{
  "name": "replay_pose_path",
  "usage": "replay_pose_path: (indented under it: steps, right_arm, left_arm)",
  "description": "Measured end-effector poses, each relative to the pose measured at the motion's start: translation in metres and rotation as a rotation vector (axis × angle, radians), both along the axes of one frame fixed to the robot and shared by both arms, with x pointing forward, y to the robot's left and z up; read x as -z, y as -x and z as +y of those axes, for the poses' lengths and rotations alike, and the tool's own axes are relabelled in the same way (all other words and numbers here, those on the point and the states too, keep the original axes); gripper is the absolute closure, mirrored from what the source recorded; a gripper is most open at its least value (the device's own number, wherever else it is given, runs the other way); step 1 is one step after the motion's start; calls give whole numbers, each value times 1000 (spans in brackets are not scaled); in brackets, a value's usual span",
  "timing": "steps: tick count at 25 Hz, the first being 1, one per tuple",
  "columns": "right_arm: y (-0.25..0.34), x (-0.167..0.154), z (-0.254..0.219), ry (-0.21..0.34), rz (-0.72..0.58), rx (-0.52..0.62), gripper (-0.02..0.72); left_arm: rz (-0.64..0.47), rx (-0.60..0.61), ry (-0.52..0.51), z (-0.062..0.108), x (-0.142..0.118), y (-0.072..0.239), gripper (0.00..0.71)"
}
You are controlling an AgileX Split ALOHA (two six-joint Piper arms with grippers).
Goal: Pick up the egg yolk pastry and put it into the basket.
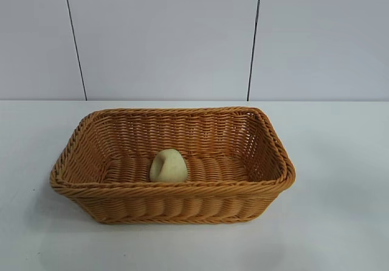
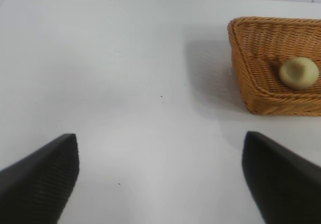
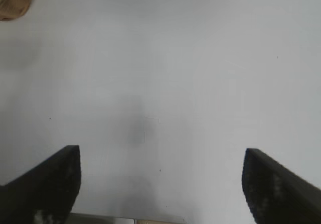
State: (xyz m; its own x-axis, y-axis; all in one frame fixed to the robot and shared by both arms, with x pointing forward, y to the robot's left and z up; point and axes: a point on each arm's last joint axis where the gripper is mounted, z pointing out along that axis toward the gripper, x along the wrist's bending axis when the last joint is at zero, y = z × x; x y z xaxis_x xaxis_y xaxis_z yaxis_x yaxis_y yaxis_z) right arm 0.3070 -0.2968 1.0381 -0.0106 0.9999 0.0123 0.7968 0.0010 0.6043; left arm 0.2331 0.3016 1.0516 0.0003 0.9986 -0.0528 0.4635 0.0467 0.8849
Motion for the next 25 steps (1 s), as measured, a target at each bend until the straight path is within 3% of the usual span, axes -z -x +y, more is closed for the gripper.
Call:
replay_pose_path:
  steps: [13, 25]
  right_arm:
    - [67, -15, -2, -12, -448, 0, 79]
    - [71, -15, -2, -13, -477, 0, 79]
  left_arm:
    - [0, 0, 0, 0, 0, 0, 71]
    - [0, 0, 0, 0, 0, 0, 71]
